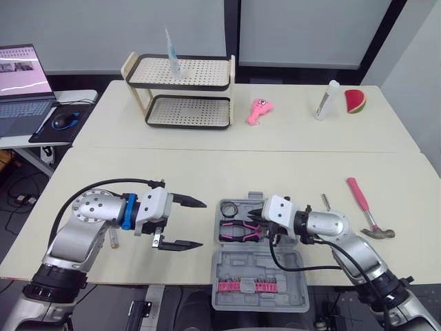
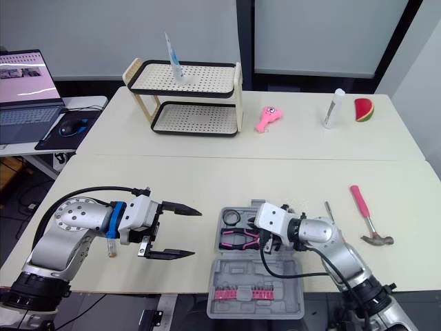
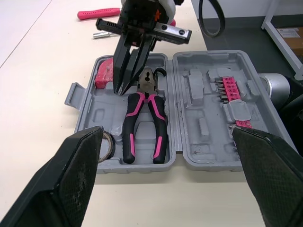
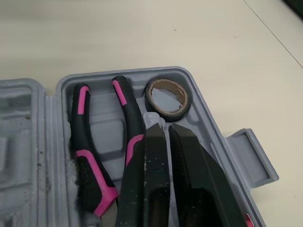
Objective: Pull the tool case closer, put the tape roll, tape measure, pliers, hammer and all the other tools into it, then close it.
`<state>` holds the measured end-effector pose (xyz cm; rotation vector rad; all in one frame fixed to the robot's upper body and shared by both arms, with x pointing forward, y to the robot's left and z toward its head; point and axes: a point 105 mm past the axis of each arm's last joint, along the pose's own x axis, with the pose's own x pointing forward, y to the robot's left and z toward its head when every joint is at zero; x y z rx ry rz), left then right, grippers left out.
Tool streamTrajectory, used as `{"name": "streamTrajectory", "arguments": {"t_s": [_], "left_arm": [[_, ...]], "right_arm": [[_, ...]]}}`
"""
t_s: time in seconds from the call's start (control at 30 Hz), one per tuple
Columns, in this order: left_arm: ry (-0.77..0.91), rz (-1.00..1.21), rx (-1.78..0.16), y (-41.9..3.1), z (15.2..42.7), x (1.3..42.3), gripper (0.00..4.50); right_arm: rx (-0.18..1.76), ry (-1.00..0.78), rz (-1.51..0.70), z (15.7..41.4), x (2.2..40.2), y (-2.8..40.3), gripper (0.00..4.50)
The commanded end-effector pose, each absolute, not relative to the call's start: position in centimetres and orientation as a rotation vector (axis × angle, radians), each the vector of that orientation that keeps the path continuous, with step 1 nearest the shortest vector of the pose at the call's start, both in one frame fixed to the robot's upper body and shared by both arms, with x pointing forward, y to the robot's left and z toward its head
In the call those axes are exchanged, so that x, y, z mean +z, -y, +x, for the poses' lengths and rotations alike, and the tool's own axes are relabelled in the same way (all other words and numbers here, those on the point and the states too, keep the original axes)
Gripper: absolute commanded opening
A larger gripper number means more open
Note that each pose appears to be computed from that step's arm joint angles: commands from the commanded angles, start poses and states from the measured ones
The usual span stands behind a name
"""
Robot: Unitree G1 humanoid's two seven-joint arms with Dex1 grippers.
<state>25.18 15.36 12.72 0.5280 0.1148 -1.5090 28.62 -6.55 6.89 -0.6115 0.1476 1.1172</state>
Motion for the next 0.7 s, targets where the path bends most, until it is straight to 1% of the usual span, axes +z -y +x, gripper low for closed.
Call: {"name": "streamTrajectory", "arguments": {"t_s": [0.03, 0.4, 0.6, 0.7], "left_arm": [[-0.079, 0.553, -1.513, -15.2, 25.2, 13.2, 4.50], [-0.092, 0.552, -1.511, -15.2, 24.9, 12.9, 4.50], [-0.101, 0.548, -1.508, -15.3, 24.5, 12.7, 4.50], [-0.102, 0.546, -1.504, -15.3, 24.3, 12.6, 4.50]], "right_arm": [[1.126, -0.113, -0.616, 28.6, 7.0, 6.3, 0.01], [1.123, -0.251, -0.637, 28.3, 2.9, 7.7, 0.01], [1.120, -0.270, -0.641, 28.2, 2.1, 8.2, 0.01], [1.120, -0.258, -0.632, 28.1, 2.5, 8.2, 0.01]]}}
